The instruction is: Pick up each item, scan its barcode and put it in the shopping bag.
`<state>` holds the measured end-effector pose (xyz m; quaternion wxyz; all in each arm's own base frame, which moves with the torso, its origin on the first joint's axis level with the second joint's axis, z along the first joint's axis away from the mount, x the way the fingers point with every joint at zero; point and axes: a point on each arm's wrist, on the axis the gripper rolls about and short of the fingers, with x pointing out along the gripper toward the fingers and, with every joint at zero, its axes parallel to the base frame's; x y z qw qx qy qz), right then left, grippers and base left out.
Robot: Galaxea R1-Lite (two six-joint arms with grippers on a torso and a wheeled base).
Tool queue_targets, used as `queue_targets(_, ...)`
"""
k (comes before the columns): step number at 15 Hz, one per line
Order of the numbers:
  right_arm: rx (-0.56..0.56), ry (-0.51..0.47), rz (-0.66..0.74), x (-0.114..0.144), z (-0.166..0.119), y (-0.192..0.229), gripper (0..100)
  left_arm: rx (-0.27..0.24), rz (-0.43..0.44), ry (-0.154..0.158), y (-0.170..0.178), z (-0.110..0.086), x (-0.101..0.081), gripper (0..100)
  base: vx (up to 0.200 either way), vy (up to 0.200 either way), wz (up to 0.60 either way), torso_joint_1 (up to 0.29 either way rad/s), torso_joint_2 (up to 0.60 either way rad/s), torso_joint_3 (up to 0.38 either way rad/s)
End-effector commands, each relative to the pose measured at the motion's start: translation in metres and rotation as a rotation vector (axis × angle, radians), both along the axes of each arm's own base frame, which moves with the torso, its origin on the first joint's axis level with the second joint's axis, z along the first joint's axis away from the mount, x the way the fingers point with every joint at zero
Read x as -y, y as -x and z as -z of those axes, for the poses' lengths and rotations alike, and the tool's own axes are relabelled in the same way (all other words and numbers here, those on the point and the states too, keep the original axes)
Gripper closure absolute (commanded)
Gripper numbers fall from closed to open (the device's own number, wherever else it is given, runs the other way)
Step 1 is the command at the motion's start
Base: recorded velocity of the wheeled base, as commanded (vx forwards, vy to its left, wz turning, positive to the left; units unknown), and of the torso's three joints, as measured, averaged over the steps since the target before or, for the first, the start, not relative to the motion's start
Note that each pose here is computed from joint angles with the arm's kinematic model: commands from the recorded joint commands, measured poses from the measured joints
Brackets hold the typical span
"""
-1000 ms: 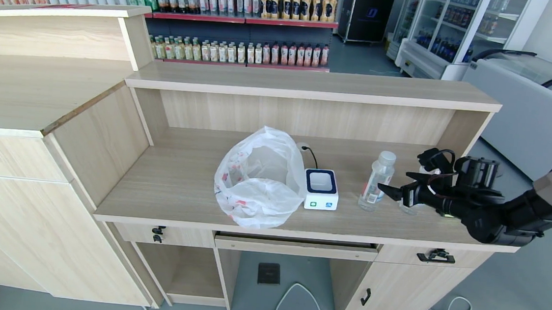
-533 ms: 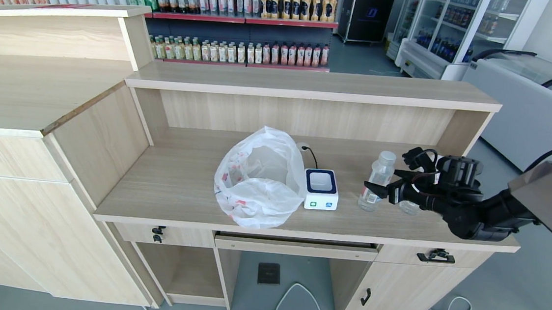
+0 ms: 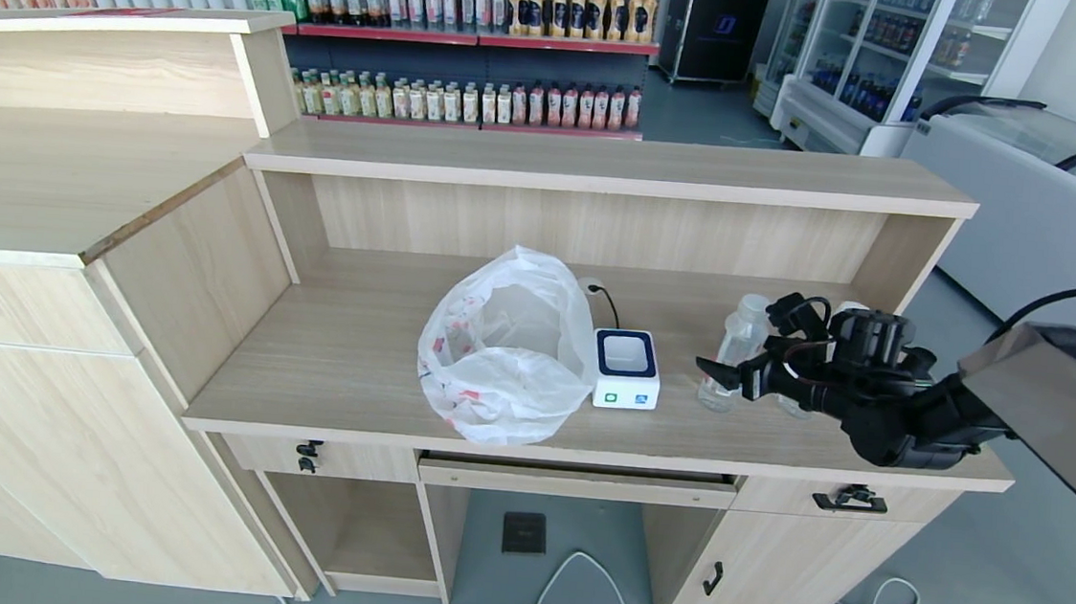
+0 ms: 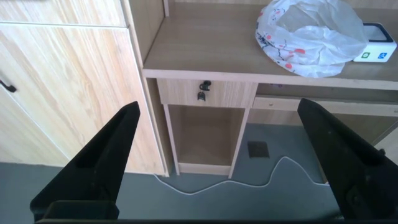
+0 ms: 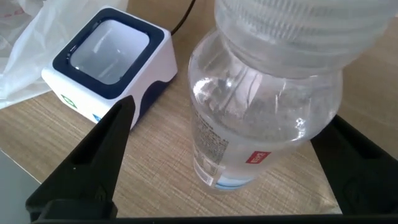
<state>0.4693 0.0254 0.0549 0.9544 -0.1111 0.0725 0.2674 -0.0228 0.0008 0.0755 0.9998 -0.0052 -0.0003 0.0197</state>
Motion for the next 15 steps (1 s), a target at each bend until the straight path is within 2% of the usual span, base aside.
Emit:
queue_targets(1,0.004,-0.001,0.000,0.000,0.003,-0.005,0,0.000,-0.001,0.000,0.000,0.000,0.000,0,0.000,0.000,0.00,0.000,0.00,0.000)
queue_targets(4,0.015,-0.002,-0.003,-0.001,0.003,-0.010,0,0.000,-0.001,0.000,0.000,0.000,0.000,0,0.000,0.000,0.00,0.000,0.00,0.000)
queue_targets(12,0.023,-0.031,-0.041,-0.022,0.014,-0.024,0,0.000,-0.001,0.000,0.000,0.000,0.000,0,0.000,0.000,0.00,0.000,0.00,0.000)
queue_targets(13,0.028,-0.031,-0.042,-0.023,0.014,-0.026,100,0.000,-0.001,0.000,0.000,0.000,0.000,0,0.000,0.000,0.00,0.000,0.00,0.000)
queue_targets(15,0.026,-0.031,-0.044,-0.023,0.017,-0.027,100,0.000,-0.001,0.000,0.000,0.000,0.000,0,0.000,0.000,0.00,0.000,0.00,0.000)
